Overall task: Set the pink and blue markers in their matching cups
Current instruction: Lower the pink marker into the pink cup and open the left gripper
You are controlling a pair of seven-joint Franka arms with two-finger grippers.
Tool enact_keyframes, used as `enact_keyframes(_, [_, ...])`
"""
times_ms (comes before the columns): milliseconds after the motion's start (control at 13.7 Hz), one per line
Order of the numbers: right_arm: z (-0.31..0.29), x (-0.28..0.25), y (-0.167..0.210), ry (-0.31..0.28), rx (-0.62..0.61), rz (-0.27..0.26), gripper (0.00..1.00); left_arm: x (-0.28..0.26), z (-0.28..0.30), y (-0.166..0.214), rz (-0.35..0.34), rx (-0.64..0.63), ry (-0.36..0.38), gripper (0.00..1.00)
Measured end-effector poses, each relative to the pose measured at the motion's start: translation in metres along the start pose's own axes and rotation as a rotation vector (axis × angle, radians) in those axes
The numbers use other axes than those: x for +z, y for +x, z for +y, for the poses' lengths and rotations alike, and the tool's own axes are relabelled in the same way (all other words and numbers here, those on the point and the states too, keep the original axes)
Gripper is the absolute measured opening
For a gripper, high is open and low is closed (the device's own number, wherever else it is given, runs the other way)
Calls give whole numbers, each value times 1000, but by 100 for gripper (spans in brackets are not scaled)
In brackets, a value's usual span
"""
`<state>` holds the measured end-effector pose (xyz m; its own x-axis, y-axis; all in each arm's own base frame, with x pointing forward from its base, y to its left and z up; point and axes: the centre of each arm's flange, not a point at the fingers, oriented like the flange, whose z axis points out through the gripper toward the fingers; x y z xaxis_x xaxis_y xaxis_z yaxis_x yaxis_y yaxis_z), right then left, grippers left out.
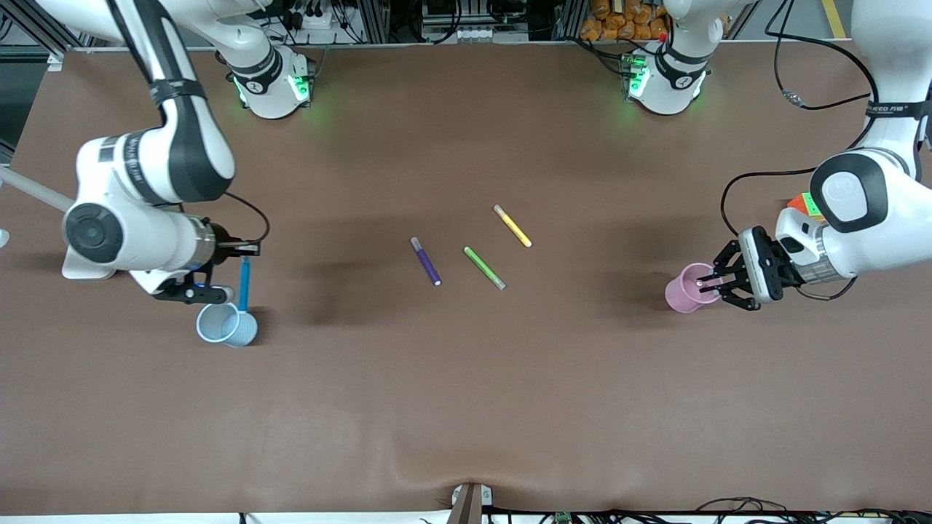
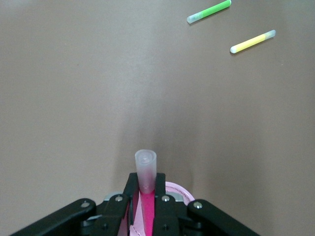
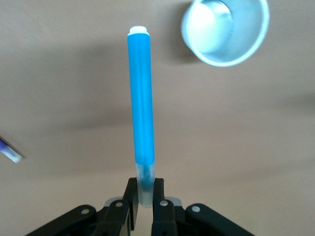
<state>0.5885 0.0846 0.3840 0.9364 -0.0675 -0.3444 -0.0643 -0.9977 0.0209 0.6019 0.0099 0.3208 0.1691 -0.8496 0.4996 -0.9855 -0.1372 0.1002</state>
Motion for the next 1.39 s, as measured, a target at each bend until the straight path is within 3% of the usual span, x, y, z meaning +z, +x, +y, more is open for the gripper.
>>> enact_keyframes(219, [20,-3,5,-103,-16,-65,15,5,0,-3,2,-5,-9,17])
enact_keyframes(292, [21,-3,7,-133,-27,-97,15,7,0,-4,2,-12,-12,22])
enact_keyframes(439, [24,-2,17,-190,-94,-158,15,8,0,-5,1,-52,-17,43])
enact_keyframes(804, [40,17,50,-349,-421,-279,15,-6,3,4,-56,-149,-38,96])
enact_keyframes(1023, [48,6,56,-465,-658,-333,15,-40,12,35,-157,-254,-25,100])
enact_keyframes(1169, [44,-4,57,-532,-750,-355,15,-61,17,67,-225,-323,-3,100])
enact_keyframes(1389, [31,-8,63,-610,-809,-328,15,-74,20,101,-261,-473,29,100])
